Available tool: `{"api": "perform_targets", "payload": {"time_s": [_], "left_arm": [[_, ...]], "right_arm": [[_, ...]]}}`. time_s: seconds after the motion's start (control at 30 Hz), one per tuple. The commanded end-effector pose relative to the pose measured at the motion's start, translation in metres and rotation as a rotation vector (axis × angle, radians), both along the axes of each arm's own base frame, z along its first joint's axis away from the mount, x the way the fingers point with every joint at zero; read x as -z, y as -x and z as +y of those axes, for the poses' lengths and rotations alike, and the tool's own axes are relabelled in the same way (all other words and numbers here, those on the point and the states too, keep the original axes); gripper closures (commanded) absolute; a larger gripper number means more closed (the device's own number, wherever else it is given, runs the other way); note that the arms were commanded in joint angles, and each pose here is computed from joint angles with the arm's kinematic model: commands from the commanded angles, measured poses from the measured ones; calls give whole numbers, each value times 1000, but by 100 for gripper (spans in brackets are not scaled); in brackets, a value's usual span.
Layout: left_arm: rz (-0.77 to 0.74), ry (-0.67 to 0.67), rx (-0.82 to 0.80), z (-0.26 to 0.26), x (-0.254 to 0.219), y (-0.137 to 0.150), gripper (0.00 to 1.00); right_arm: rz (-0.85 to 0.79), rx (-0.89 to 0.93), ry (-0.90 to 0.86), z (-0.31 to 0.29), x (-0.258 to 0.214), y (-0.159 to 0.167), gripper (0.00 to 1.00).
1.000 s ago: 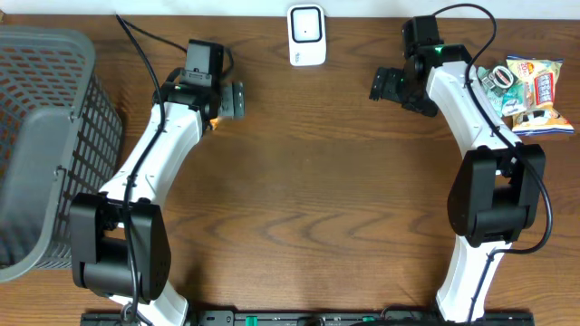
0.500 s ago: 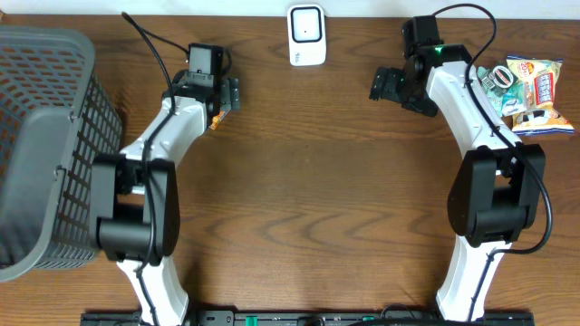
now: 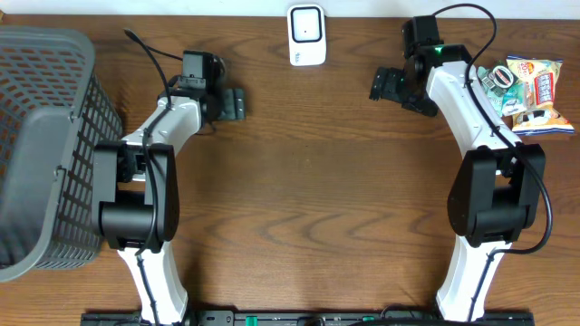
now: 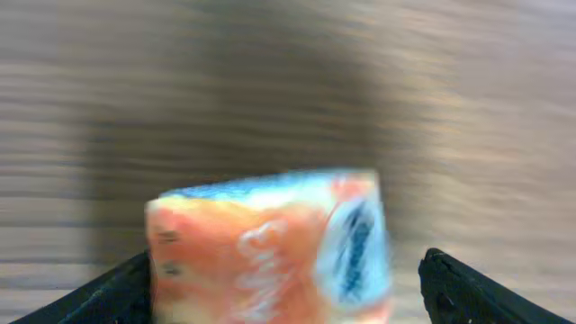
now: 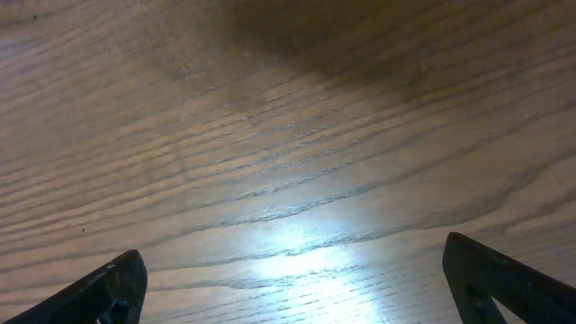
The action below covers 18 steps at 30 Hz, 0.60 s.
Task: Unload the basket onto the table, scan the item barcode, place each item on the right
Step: 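Lower the left gripper onto the orange Kleenex pack and grasp it, then carry the orange Kleenex pack right and release it at table centre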
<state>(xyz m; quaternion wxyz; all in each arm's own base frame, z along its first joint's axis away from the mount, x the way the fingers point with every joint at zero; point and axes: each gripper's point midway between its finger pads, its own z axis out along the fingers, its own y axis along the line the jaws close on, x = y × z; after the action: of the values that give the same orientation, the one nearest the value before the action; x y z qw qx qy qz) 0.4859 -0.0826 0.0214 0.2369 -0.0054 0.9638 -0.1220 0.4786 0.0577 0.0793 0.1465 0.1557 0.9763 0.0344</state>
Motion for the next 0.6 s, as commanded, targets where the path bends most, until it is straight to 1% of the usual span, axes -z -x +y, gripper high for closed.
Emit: {"api": "perform_targets", "payload": {"time_s": [0.0, 0.1, 0.17, 0.2, 0.27, 0.37, 0.43, 0.5, 0.57], "left_arm": [[68, 224, 171, -59, -1, 22, 15], [106, 317, 259, -93, -8, 40, 19], [123, 406, 341, -123, -17, 53, 21], [126, 436, 375, -135, -22, 59, 21], [128, 472, 436, -157, -29, 69, 25], [118, 478, 513, -186, -42, 85, 32], [97, 478, 554, -200, -55, 93, 33], [51, 453, 565, -205, -69, 92, 34], [-21, 369, 522, -196, -80, 79, 37]], "right_arm": [[15, -8, 16, -2, 6, 1, 1], [15, -8, 16, -2, 6, 1, 1], [15, -8, 16, -2, 6, 1, 1], [15, -8, 16, -2, 6, 1, 1], [15, -8, 16, -2, 6, 1, 1], [15, -8, 16, -2, 6, 1, 1], [15, -8, 16, -2, 6, 1, 1], [15, -8, 16, -2, 6, 1, 1], [15, -8, 16, -2, 6, 1, 1]]}}
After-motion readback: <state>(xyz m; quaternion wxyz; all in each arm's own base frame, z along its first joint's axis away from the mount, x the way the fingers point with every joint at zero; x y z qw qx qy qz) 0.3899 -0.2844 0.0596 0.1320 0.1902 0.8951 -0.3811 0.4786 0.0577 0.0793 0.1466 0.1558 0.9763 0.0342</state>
